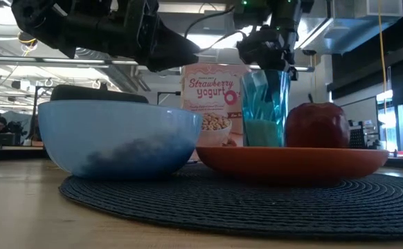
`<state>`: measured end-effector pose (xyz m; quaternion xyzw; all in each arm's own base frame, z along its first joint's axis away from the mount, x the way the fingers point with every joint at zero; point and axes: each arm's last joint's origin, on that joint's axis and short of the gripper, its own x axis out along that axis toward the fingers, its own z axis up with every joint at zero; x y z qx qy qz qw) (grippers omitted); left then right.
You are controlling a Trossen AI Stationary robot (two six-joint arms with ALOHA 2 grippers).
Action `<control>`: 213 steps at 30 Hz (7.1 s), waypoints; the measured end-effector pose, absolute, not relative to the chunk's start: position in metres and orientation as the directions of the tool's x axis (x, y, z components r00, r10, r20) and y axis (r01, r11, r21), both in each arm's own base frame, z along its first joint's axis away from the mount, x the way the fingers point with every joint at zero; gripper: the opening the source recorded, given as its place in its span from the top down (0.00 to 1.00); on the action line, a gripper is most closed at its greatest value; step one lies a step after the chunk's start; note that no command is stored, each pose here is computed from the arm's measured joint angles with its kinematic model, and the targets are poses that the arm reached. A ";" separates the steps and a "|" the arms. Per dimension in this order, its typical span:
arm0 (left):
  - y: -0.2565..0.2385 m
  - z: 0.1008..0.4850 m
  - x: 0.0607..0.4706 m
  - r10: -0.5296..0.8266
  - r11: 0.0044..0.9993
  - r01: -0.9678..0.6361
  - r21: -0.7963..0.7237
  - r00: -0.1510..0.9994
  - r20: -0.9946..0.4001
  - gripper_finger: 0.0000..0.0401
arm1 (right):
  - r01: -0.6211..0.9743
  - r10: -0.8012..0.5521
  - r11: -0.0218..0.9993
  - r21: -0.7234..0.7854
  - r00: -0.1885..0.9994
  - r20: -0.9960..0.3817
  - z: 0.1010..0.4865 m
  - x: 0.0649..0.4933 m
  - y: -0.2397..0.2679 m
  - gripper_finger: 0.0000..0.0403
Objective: Arrange a breakfast setting
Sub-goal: Put the blue glass on the table mat, then return To Home Position
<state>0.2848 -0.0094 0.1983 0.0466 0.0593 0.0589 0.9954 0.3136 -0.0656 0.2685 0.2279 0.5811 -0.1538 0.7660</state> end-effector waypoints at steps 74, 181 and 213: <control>-0.004 0.250 0.126 0.177 0.979 -0.190 0.072 0.972 0.157 1.00 | -0.052 0.059 0.997 -0.061 0.992 0.108 0.269 0.113 0.006 1.00; -0.006 0.166 0.099 0.019 1.000 -0.019 0.010 1.000 0.005 0.97 | -0.064 0.063 0.997 0.036 0.998 0.013 0.167 0.098 0.005 1.00; -0.006 0.166 0.099 0.019 1.000 -0.019 0.010 1.000 0.005 0.97 | -0.064 0.063 0.997 0.036 0.998 0.012 0.167 0.098 0.005 1.00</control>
